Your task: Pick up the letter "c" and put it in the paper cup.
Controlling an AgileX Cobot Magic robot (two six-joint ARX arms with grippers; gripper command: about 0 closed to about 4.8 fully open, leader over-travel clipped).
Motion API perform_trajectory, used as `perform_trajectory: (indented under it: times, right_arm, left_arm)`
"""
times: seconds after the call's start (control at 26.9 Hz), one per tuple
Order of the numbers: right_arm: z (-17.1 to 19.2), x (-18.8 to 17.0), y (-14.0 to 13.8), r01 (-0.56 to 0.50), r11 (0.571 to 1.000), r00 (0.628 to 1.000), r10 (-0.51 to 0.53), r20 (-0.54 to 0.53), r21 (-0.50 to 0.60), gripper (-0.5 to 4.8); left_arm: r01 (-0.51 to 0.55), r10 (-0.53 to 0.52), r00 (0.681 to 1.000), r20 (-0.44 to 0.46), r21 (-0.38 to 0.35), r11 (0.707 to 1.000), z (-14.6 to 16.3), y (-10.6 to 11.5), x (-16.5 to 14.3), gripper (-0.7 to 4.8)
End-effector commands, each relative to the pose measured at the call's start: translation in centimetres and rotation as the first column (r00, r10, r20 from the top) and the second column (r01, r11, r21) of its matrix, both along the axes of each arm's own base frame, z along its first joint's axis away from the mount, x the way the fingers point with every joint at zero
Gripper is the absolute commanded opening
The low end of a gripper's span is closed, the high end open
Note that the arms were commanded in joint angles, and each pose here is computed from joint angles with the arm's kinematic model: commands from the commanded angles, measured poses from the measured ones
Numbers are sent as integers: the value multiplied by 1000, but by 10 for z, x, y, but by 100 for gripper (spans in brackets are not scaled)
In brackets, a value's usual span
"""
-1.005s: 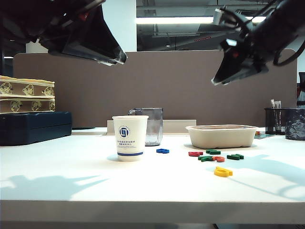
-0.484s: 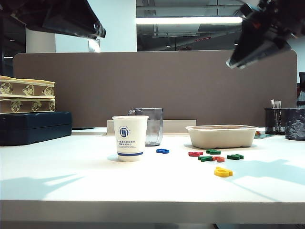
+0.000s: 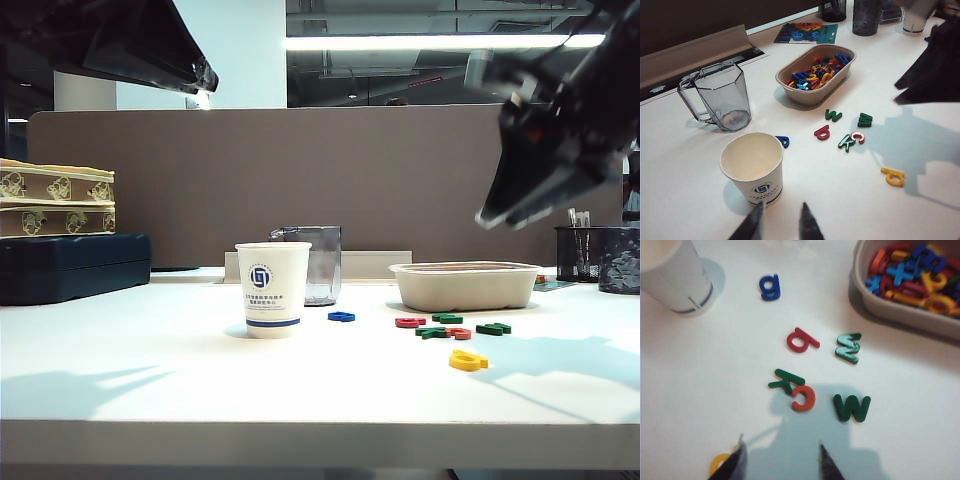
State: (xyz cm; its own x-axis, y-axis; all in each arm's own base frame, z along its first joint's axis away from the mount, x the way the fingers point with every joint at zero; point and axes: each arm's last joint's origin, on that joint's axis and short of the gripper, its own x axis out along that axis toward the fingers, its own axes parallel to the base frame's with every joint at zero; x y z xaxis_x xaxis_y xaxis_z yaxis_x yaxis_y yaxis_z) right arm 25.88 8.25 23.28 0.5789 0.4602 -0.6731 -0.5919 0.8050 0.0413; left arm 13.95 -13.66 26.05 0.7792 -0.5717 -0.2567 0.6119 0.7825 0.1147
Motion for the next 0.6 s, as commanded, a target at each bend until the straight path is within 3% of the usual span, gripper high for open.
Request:
perform_trajectory:
  times: [0.04, 0.11, 0.41, 0.6]
  right_arm:
    - [-13, 12, 4, -4, 1000, 1000, 4, -2, 0, 191]
    - [-27, 20, 6, -4, 1000, 999, 4, -36, -10, 217]
    - [-49, 30, 9, -3, 1000, 996, 0, -89, -28, 216]
    - [-47, 39, 10, 55, 998, 995, -53, 90, -26, 225]
  left_arm:
    - [0, 0, 1000, 12, -8, 1000, 3, 0, 0, 88]
    - [0, 0, 1000, 12, -8, 1000, 3, 0, 0, 88]
    - [0, 0, 1000, 7, -3, 1000, 2, 0, 0, 88]
    - [0, 0, 1000, 7, -3, 1000, 2, 0, 0, 88]
